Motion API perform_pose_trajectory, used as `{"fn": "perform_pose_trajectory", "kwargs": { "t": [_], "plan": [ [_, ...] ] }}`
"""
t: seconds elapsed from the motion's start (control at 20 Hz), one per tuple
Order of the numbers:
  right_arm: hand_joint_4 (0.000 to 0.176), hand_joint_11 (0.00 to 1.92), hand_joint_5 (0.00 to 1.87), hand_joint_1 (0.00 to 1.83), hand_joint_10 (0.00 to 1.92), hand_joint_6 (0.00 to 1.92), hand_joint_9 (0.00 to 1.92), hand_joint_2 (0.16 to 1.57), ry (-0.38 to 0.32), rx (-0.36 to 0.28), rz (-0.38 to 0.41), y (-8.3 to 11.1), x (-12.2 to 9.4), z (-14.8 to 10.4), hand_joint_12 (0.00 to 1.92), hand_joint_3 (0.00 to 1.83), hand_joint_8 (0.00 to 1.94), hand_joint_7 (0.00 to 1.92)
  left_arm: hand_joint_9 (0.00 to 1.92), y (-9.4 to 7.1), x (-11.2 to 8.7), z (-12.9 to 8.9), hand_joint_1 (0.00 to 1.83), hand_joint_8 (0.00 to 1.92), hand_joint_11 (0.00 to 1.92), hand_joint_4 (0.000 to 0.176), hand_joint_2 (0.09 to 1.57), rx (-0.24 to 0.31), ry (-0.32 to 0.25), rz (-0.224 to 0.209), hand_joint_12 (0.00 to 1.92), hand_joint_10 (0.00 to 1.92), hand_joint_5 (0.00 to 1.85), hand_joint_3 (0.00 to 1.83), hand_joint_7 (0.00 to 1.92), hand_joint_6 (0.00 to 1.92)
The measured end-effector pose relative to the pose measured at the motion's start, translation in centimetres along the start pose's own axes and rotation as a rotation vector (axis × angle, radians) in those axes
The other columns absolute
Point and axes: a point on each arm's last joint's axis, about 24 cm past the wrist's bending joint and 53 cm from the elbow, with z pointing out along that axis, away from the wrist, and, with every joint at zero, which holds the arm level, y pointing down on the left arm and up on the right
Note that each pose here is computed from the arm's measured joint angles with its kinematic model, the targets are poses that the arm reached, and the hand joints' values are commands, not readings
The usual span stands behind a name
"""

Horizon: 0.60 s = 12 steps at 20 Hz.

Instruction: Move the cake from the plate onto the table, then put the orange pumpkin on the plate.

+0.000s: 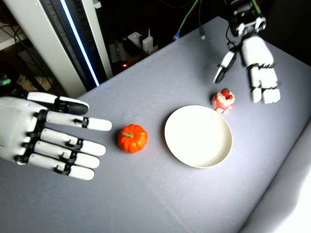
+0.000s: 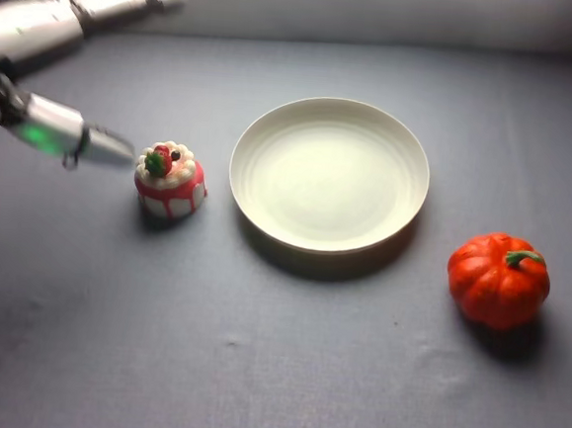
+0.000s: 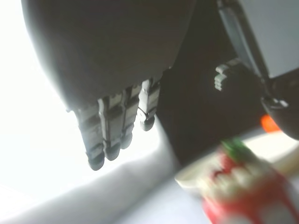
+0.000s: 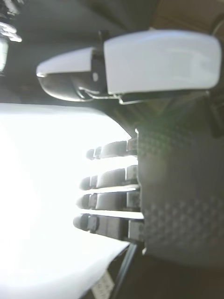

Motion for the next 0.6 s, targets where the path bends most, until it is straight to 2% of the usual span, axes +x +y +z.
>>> {"fn": "perform_pose_trajectory", "kwargs": {
  "t": [0.05,0.1,0.15,0.2,0.25,0.3,0.35,0.4,0.45,0.55,0.6],
  "plan": [
    [0.045,0.08,0.05,0.82,0.0,0.02,0.0,1.06,0.014,0.012,-0.011,-0.4,0.1,0.1,0.04,0.0,0.0,0.0,0.09,-0.9,-1.1,-0.5,1.0,0.0,0.0,0.149,0.84,0.035,-0.04,-0.029,0.1,0.01,0.02,0.0,0.0,0.0],
    [0.038,0.01,0.11,0.82,0.0,0.02,0.03,1.03,0.029,0.022,-0.023,-0.8,0.2,0.2,0.34,0.0,0.0,0.04,0.07,-1.3,-1.4,-0.7,0.97,0.0,0.0,0.154,0.84,0.053,-0.057,-0.045,0.02,0.0,0.02,0.0,0.0,0.0],
    [0.013,0.0,0.16,0.81,0.01,0.01,0.08,1.01,0.052,0.042,-0.033,-1.3,0.4,0.6,0.56,0.0,0.0,0.11,0.07,-1.5,-1.5,-0.9,0.96,0.0,0.0,0.148,0.84,0.066,-0.065,-0.055,0.0,0.0,0.05,0.0,0.0,0.01],
    [0.0,0.0,0.21,0.82,0.02,0.01,0.13,1.0,0.079,0.059,-0.047,-1.8,0.8,1.1,0.74,0.0,0.01,0.15,0.1,-1.7,-1.4,-1.0,0.93,0.01,0.0,0.139,0.85,0.075,-0.064,-0.056,0.0,0.02,0.1,0.0,0.01,0.03],
    [0.015,0.0,0.24,0.82,0.02,0.01,0.16,1.0,0.096,0.067,-0.058,-2.1,0.9,1.7,0.86,0.0,0.01,0.17,0.11,-2.0,-1.4,-1.0,0.93,0.0,0.01,0.134,0.87,0.086,-0.066,-0.058,0.01,0.01,0.17,0.0,0.02,0.02],
    [0.0,0.0,0.28,0.81,0.03,0.01,0.2,0.99,0.117,0.077,-0.067,-2.6,1.4,2.5,0.99,0.0,0.01,0.23,0.12,-2.3,-1.5,-1.0,0.92,0.0,0.0,0.129,0.87,0.098,-0.073,-0.066,0.24,0.0,0.24,0.0,0.01,0.01],
    [0.0,0.0,0.19,0.81,0.01,0.0,0.2,1.01,0.157,0.107,-0.065,-3.9,2.7,3.9,0.95,0.0,0.0,0.23,0.14,-2.5,-1.4,-1.0,0.93,0.0,0.0,0.116,0.85,0.107,-0.072,-0.064,0.52,0.01,0.14,0.0,0.01,0.0],
    [0.0,0.0,0.19,0.81,0.01,0.0,0.2,1.01,0.157,0.107,-0.065,-3.9,2.7,3.9,0.95,0.0,0.0,0.23,0.14,-2.5,-1.4,-1.0,0.93,0.0,0.0,0.116,0.85,0.107,-0.072,-0.064,0.52,0.01,0.14,0.0,0.01,0.0],
    [0.002,0.0,0.2,0.82,0.02,0.01,0.23,1.01,0.206,0.132,-0.068,-5.0,4.1,4.5,0.94,0.0,0.01,0.24,0.17,-2.6,-1.3,-1.0,0.89,0.0,0.0,0.115,0.84,0.108,-0.069,-0.062,0.65,0.01,0.07,0.0,0.01,0.0],
    [0.0,0.0,0.2,0.83,0.02,0.0,0.24,1.01,0.24,0.163,-0.051,-6.2,5.6,5.3,0.89,0.0,0.0,0.24,0.18,-2.5,-1.2,-0.9,0.88,0.0,0.0,0.116,0.81,0.107,-0.066,-0.063,0.56,0.01,0.03,0.0,0.01,0.0],
    [0.0,0.0,0.22,0.83,0.02,0.0,0.25,1.0,0.253,0.178,-0.048,-6.7,6.1,5.4,0.93,0.0,0.0,0.26,0.18,-2.7,-0.8,-0.6,0.86,0.0,0.0,0.099,0.81,0.112,-0.057,-0.061,0.61,0.0,0.02,0.0,0.01,0.0]
  ]
}}
